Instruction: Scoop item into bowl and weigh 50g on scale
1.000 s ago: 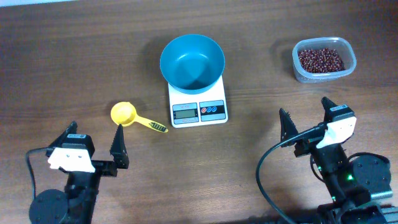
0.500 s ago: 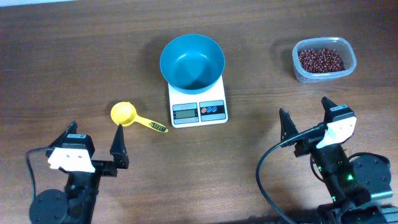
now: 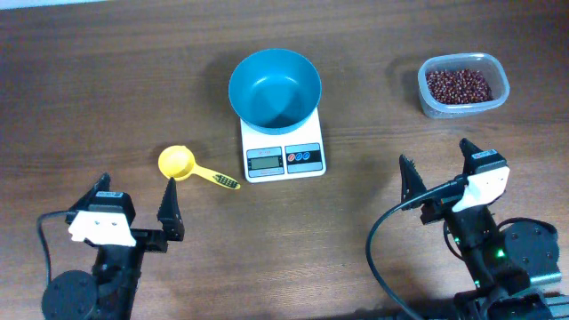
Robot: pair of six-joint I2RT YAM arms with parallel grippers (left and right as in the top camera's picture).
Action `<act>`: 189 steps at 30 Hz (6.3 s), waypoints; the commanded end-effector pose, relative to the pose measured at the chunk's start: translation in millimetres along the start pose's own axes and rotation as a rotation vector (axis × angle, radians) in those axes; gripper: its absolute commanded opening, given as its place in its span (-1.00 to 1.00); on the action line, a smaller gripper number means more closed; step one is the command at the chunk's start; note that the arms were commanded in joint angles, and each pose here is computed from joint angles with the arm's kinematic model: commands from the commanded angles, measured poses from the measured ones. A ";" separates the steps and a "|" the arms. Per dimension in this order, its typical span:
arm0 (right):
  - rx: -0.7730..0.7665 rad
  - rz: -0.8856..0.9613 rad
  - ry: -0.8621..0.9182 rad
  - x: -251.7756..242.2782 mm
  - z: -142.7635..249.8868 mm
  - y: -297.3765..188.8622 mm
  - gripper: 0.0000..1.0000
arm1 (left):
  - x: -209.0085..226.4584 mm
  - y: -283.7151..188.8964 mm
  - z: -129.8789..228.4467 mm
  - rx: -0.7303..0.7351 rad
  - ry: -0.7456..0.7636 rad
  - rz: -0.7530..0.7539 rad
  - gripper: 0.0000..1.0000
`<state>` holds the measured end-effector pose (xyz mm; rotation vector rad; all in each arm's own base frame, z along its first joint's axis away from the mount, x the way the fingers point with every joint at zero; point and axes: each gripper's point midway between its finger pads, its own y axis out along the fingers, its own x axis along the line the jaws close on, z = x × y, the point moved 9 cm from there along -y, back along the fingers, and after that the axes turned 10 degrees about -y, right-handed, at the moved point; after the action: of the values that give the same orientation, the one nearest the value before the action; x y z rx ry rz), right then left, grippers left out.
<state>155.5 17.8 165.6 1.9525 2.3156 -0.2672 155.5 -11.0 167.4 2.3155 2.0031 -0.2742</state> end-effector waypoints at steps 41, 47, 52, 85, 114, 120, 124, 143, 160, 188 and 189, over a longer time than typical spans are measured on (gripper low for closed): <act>-0.003 -0.015 0.002 1.9 1.1 -0.2 0.98 | -15.0 -17.7 -57.2 -0.116 0.009 0.053 0.97; -0.003 -0.015 0.002 2.0 1.1 -0.2 0.98 | -19.2 -19.7 -79.5 -0.091 0.004 0.049 0.97; -0.003 -0.015 0.002 1.9 1.1 -0.2 0.97 | -23.1 -7.4 -115.0 0.048 -0.023 0.025 0.97; -0.003 -0.015 0.002 1.9 1.1 -0.2 0.98 | 10.5 104.0 -73.1 1.058 -0.710 -0.590 0.98; -0.003 -0.015 0.002 2.0 1.1 -0.2 0.98 | 16.3 167.4 54.8 1.145 -0.820 -1.050 0.54; -0.003 -0.015 0.001 1.9 1.1 -0.2 0.98 | 18.0 172.6 66.9 1.156 -0.825 -1.051 0.05; -0.003 -0.015 0.001 2.0 0.9 -0.2 0.97 | 17.8 172.7 66.9 1.158 -0.828 -1.049 -1.00; -0.003 -0.015 0.002 1.9 1.1 -0.2 0.98 | -28.3 105.3 -65.5 1.165 -0.886 -0.529 -1.00; -0.003 -0.015 0.002 2.0 1.1 -0.2 0.98 | -29.0 76.5 -58.6 1.336 -0.843 -0.610 -1.00; 0.448 -1.056 1.069 71.8 -12.5 -43.9 0.98 | -31.6 61.4 -56.8 1.352 -1.058 -0.873 -1.00; 0.446 -1.051 1.070 71.6 -12.5 -43.5 0.98 | -33.5 61.4 -56.5 1.351 -1.063 -0.880 -1.00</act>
<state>107.3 79.6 167.8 0.8722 4.0045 0.3818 217.5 -40.3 220.0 0.6250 2.0684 -2.7409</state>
